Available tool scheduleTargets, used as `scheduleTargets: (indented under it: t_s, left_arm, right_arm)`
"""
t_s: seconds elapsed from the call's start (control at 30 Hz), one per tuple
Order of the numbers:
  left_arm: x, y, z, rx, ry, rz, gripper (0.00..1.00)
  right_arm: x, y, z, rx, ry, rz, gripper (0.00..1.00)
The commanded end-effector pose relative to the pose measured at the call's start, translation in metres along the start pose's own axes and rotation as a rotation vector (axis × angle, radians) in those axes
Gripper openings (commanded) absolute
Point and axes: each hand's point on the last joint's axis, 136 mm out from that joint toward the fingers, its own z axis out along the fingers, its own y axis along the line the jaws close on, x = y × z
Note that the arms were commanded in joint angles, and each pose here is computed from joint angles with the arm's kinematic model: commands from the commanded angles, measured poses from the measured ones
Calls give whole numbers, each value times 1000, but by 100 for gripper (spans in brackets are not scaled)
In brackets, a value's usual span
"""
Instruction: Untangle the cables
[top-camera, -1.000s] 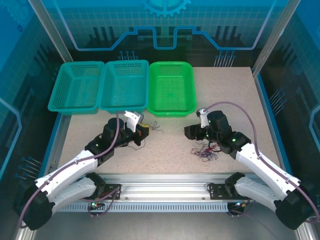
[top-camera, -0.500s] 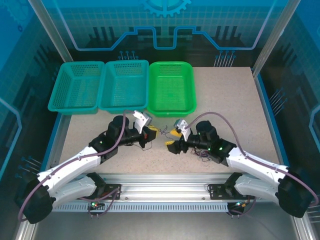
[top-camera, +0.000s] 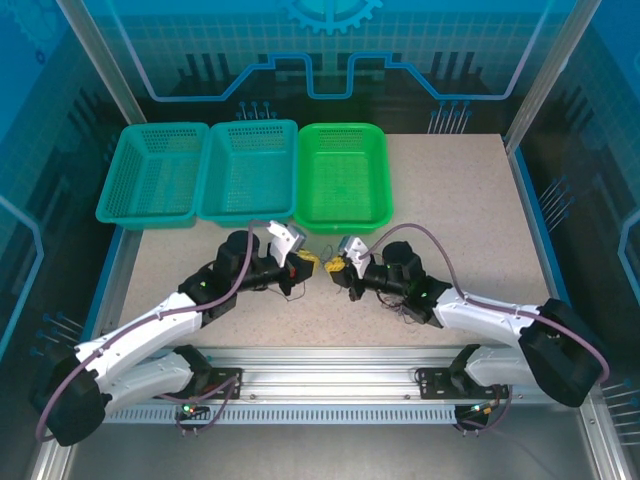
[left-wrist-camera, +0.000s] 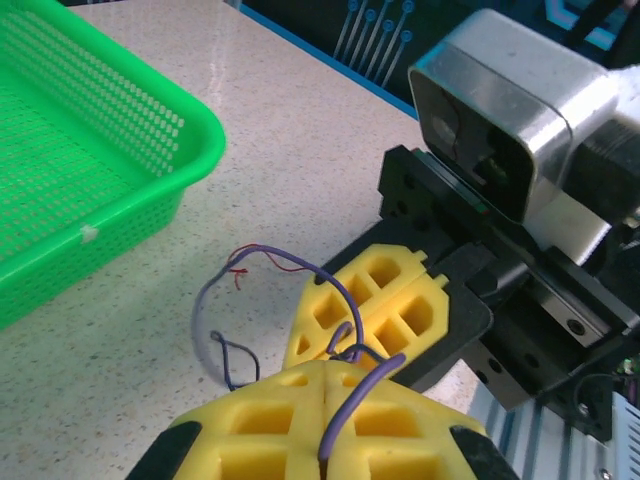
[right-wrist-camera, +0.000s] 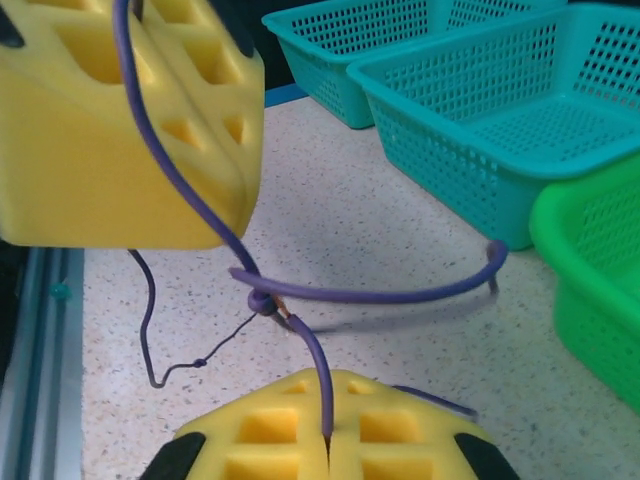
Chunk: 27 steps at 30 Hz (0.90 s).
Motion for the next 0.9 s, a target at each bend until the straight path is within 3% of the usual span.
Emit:
scheduleTargets:
  t_s: [0.0, 0.13, 0.3, 0.47, 0.67, 0.77, 0.87]
  left_arm:
    - [-21, 19, -11, -149, -61, 18, 0]
    - [-22, 61, -36, -402, -86, -44, 0]
    - [-9, 110, -75, -639, -91, -215, 0]
    - [3, 126, -91, -690, -113, -306, 0]
    - [11, 134, -97, -743, -108, -348, 0]
    - [13, 136, -98, -745, -99, -357, 0]
    - [5, 112, -72, -541, -94, -302, 0]
  right_arm:
    - [-16, -7, 1, 46, -34, -17, 0]
    - [9, -47, -13, 277, 79, 27, 0]
    - [36, -104, -66, 587, 87, 194, 0]
    - [58, -141, -128, 859, 154, 332, 0]
    - [77, -168, -202, 1139, 87, 596, 0]
    - [75, -170, -209, 1108, 36, 622, 0]
    - [59, -154, -172, 860, 24, 547, 0]
